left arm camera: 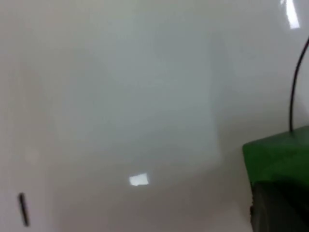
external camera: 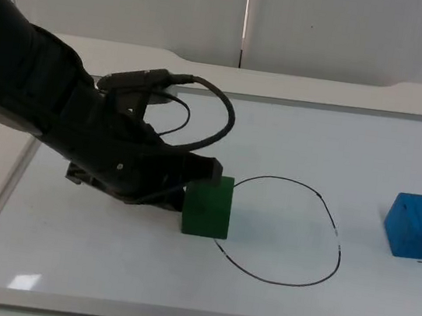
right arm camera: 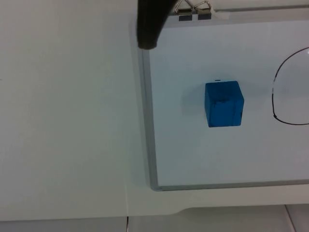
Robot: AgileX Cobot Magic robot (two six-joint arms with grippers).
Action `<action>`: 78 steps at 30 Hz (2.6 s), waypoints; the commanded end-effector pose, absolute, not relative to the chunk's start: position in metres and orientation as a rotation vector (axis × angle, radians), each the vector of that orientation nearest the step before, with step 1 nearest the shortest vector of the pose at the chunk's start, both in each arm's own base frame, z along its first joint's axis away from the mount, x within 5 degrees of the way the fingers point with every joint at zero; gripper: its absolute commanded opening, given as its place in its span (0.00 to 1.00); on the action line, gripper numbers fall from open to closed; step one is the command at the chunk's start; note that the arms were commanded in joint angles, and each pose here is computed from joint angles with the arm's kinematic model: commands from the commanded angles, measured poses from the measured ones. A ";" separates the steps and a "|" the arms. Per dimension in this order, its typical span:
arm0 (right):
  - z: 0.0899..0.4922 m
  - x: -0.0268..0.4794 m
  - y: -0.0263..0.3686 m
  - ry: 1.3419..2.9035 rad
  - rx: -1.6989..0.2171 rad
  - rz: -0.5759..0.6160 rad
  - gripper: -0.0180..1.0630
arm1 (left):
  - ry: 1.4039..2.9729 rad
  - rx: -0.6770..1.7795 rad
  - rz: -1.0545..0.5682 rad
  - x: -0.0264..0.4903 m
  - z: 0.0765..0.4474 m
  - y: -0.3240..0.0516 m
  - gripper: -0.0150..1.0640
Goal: Push the two cubes into the marked area.
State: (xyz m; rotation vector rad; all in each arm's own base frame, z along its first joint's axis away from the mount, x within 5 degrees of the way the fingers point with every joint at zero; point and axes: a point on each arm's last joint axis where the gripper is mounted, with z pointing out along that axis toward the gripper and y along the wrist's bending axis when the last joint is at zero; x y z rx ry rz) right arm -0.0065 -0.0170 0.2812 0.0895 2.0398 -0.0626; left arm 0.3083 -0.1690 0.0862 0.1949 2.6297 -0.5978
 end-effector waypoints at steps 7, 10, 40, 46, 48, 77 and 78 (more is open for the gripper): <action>0.281 -0.007 -0.017 2.037 0.086 -0.066 0.72 | 2.614 0.262 -0.607 0.305 0.087 -0.178 0.01; 0.281 -0.007 -0.017 2.037 0.086 -0.066 0.72 | 2.614 0.263 -0.612 0.305 0.087 -0.178 0.01; 0.281 -0.007 -0.017 2.038 0.084 -0.067 0.72 | 2.618 0.342 -0.645 0.292 0.087 -0.198 0.01; 0.281 -0.007 -0.017 2.038 0.084 -0.067 0.72 | 2.616 0.359 -0.641 0.290 0.087 -0.202 0.01; 0.281 -0.007 -0.017 2.038 0.084 -0.067 0.72 | 2.610 0.364 -0.641 0.292 0.087 -0.204 0.01; 0.281 -0.007 -0.017 2.038 0.085 -0.064 0.72 | 2.278 0.393 -0.400 0.309 0.189 -0.188 0.01; 0.281 -0.007 -0.017 2.038 0.085 -0.064 0.72 | 2.278 0.393 -0.400 0.309 0.189 -0.188 0.01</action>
